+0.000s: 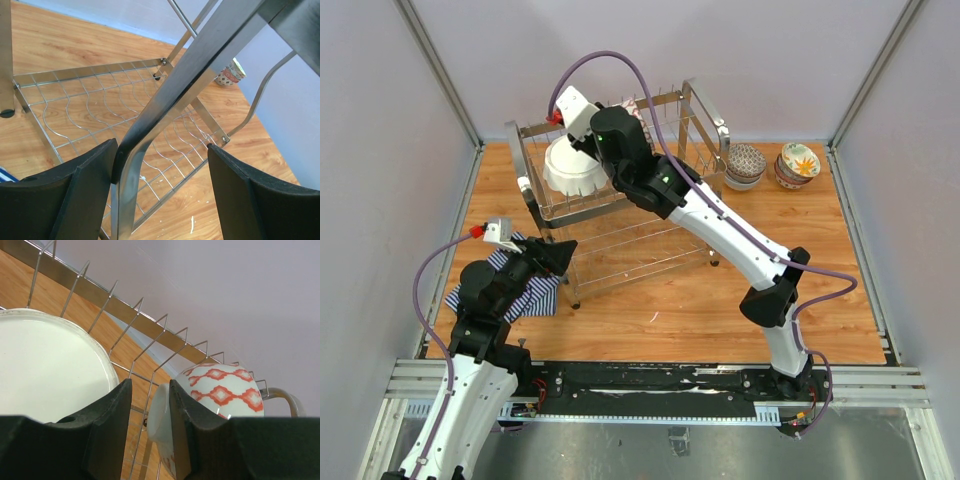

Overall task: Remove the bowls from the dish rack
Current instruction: Adjust the bowl in the dish rack.

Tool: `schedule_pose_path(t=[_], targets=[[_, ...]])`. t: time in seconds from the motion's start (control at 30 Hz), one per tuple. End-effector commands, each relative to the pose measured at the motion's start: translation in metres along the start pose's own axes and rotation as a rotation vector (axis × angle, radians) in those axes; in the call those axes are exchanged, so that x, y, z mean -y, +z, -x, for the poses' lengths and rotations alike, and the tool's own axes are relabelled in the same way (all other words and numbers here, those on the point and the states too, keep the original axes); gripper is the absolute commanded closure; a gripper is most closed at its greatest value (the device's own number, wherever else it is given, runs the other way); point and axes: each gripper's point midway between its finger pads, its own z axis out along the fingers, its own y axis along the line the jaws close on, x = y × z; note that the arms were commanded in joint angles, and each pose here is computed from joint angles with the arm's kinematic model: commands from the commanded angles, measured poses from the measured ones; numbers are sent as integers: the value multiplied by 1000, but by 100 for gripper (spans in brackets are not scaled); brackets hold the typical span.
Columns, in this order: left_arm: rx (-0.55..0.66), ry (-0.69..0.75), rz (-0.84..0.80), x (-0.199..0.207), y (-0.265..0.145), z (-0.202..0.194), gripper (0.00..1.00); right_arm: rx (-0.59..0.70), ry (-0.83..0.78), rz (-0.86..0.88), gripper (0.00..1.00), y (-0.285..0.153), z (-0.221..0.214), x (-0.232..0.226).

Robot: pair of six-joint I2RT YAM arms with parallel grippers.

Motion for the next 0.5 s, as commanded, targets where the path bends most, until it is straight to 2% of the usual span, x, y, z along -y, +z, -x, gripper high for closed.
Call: schedule_pose_path(t=[0.0, 0.47], targets=[[21, 5, -30, 6, -1, 4, 23, 20, 38, 48, 63, -12, 8, -15], [27, 5, -30, 7, -3, 5, 23, 30, 90, 85, 63, -14, 9, -23]])
